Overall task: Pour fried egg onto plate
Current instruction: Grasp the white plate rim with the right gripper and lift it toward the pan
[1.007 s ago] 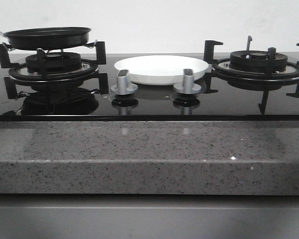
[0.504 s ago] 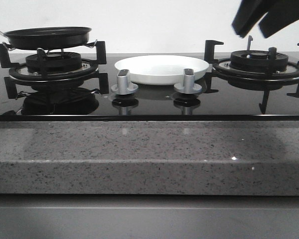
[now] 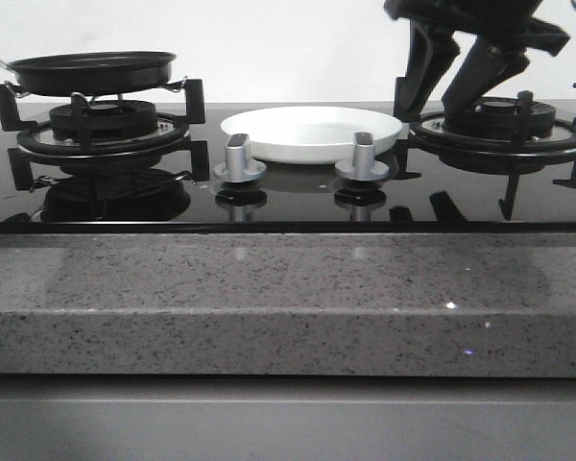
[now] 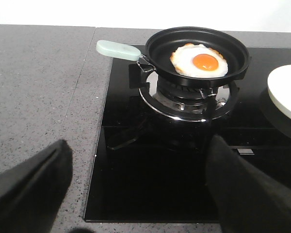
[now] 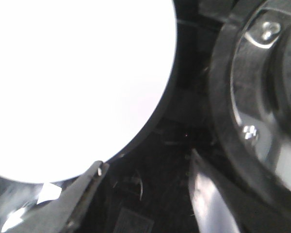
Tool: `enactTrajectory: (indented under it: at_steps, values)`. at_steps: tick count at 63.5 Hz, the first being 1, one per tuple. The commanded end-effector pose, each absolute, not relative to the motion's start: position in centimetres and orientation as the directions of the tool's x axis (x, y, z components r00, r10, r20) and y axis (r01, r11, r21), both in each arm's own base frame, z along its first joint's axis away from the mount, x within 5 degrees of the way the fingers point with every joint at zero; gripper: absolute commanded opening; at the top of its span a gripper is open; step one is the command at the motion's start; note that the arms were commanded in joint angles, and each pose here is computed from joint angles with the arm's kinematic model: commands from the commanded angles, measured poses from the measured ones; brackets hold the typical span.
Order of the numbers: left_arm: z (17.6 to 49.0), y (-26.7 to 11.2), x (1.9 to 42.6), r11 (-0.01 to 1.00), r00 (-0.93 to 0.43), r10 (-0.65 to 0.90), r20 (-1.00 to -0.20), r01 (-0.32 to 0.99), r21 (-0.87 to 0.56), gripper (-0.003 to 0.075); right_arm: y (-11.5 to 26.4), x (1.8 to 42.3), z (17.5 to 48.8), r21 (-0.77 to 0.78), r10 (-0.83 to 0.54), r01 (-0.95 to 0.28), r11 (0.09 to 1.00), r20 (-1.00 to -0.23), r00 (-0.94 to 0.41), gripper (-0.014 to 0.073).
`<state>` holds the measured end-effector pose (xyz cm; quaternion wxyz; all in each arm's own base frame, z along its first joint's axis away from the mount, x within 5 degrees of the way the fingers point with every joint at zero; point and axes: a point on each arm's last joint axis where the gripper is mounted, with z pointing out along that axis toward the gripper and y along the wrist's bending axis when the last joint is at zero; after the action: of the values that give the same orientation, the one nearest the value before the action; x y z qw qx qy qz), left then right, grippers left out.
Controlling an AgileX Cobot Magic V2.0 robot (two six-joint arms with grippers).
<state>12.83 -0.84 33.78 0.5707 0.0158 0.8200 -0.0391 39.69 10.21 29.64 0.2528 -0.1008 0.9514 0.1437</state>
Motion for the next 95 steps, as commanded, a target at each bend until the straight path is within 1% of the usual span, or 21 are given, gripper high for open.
enactTrajectory:
  at_steps: [1,26,30,35,40,52,60,62,72,80,86,95]
  values:
    - [35.6,-0.8,13.1,0.996,-0.244,-0.042,-0.969,0.063,-0.059,0.0563,10.3,40.4,32.3,0.229,-0.106,-0.288,0.93,-0.582,-0.806,0.0394]
    - [35.5,-0.8,13.1,0.996,-0.252,-0.042,-0.967,0.063,-0.06,0.0563,11.2,43.9,31.5,0.247,-0.105,-0.299,0.922,-0.582,-0.806,0.0393]
    - [35.5,-0.8,13.1,0.996,-0.252,-0.042,-0.967,0.063,-0.06,0.0563,11.3,44.3,31.1,0.248,-0.106,-0.299,0.921,-0.579,-0.809,0.0371]
    - [35.5,-0.8,13.1,0.996,-0.252,-0.042,-0.967,0.063,-0.06,0.0563,11.5,44.6,30.8,0.259,-0.102,-0.298,0.919,-0.573,-0.813,0.0309]
    - [35.5,-0.8,13.1,0.996,-0.252,-0.042,-0.967,0.063,-0.06,0.0563,11.5,44.6,30.9,0.265,-0.099,-0.298,0.917,-0.573,-0.813,0.0213]
    - [35.5,-0.8,13.1,0.996,-0.252,-0.042,-0.967,0.063,-0.06,0.0563,11.5,44.6,30.9,0.266,-0.098,-0.298,0.917,-0.574,-0.813,0.0022]
    - [35.5,-0.8,13.1,0.996,-0.252,-0.042,-0.967,0.063,-0.06,0.0563,11.5,44.8,31.0,0.266,-0.09,-0.297,0.917,-0.588,-0.804,-0.0103]
    - [35.5,-0.8,13.1,0.996,-0.252,-0.042,-0.967,0.063,-0.06,0.0563,11.6,44.8,31.0,0.271,-0.083,-0.295,0.916,-0.593,-0.801,-0.0123]
    - [35.5,-0.8,13.1,0.996,-0.252,-0.042,-0.967,0.063,-0.06,0.0563,11.7,45.3,32.0,0.288,-0.045,-0.296,0.911,-0.644,-0.764,-0.0113]
    - [35.5,-0.8,13.1,0.996,-0.252,-0.042,-0.967,0.063,-0.06,0.0563,11.8,45.1,34.0,0.298,-0.023,-0.31,0.903,-0.686,-0.727,-0.0113]
    - [35.5,-0.8,13.1,0.996,-0.252,-0.042,-0.967,0.063,-0.06,0.0563,11.7,44.4,35.9,0.294,-0.014,-0.32,0.901,-0.715,-0.699,-0.0113]
    - [35.5,-0.8,13.1,0.996,-0.252,-0.042,-0.967,0.063,-0.06,0.0563,11.5,42.4,37.8,0.296,-0.02,-0.337,0.894,-0.724,-0.69,-0.0113]
